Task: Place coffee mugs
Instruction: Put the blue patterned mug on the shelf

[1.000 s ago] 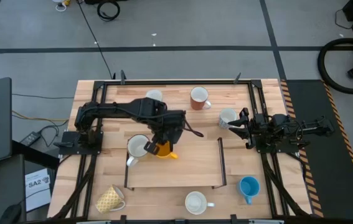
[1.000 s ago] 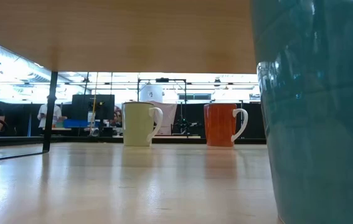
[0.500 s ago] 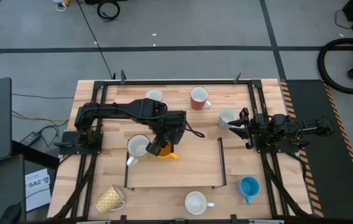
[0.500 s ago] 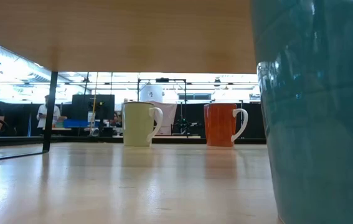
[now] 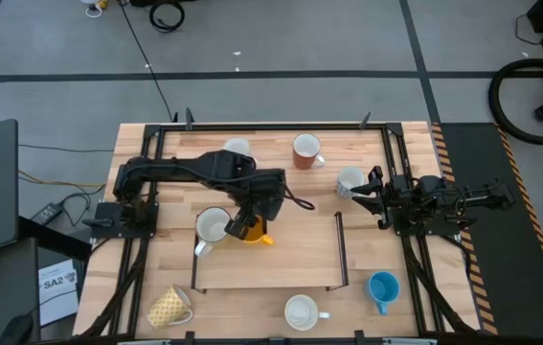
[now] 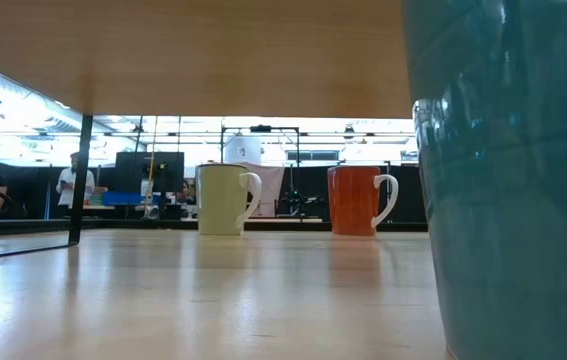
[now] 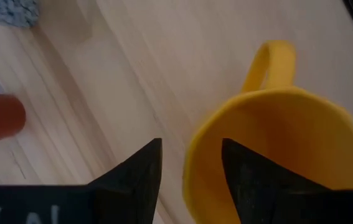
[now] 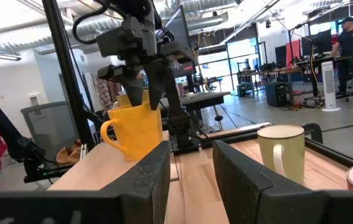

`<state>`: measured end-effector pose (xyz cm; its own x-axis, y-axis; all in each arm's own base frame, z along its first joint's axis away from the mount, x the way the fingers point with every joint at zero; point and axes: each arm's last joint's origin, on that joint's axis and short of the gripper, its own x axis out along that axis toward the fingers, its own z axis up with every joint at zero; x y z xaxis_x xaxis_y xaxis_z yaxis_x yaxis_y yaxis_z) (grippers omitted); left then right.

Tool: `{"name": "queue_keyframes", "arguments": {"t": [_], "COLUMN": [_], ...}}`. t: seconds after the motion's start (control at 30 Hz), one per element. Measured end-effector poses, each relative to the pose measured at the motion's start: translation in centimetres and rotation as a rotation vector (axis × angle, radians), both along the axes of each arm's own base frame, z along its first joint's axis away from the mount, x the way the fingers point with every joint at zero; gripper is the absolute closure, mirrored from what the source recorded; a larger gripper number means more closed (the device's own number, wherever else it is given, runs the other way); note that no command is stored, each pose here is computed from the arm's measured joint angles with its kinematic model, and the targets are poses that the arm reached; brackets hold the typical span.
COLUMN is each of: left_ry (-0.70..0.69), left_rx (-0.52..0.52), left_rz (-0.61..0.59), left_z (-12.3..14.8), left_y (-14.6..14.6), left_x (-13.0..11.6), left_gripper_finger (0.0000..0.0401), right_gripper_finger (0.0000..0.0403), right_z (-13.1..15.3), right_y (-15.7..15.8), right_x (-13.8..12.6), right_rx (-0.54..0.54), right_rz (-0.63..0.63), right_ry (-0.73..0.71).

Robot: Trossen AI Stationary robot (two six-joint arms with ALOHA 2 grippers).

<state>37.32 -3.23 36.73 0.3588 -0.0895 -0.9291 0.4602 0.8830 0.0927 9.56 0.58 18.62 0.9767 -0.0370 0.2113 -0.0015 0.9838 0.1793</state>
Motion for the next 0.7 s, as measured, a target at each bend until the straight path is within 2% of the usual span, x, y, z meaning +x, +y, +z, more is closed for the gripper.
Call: {"name": "queue_keyframes", "arguments": {"t": [0.17,0.33,0.57,0.7], "left_ry": [-0.076,-0.162,-0.313,-0.383], "left_rx": [0.018,0.018,-0.026,-0.058], "left_rz": [0.012,0.104,0.223,0.253], "left_z": [2.3,5.2,9.8,10.5], "left_y": [0.2,1.2,3.1,3.4], "left_x": [-1.7,-4.3,-9.9,-13.5], "left_gripper_finger": [0.0228,0.0228,0.0228,0.0228], "right_gripper_finger": [0.0275,0.0275,0.0275,0.0275], "right_z": [0.1,0.4,1.2,2.6], "right_y": [0.0,0.0,-0.2,-0.2], "right_x": [0.0,-0.1,-0.3,-0.5], "right_rx": [0.002,0.039,0.052,0.052], "right_rz": [-0.001,-0.005,-0.041,-0.041], "right_ry": [-0.015,-0.049,-0.069,-0.090]}}
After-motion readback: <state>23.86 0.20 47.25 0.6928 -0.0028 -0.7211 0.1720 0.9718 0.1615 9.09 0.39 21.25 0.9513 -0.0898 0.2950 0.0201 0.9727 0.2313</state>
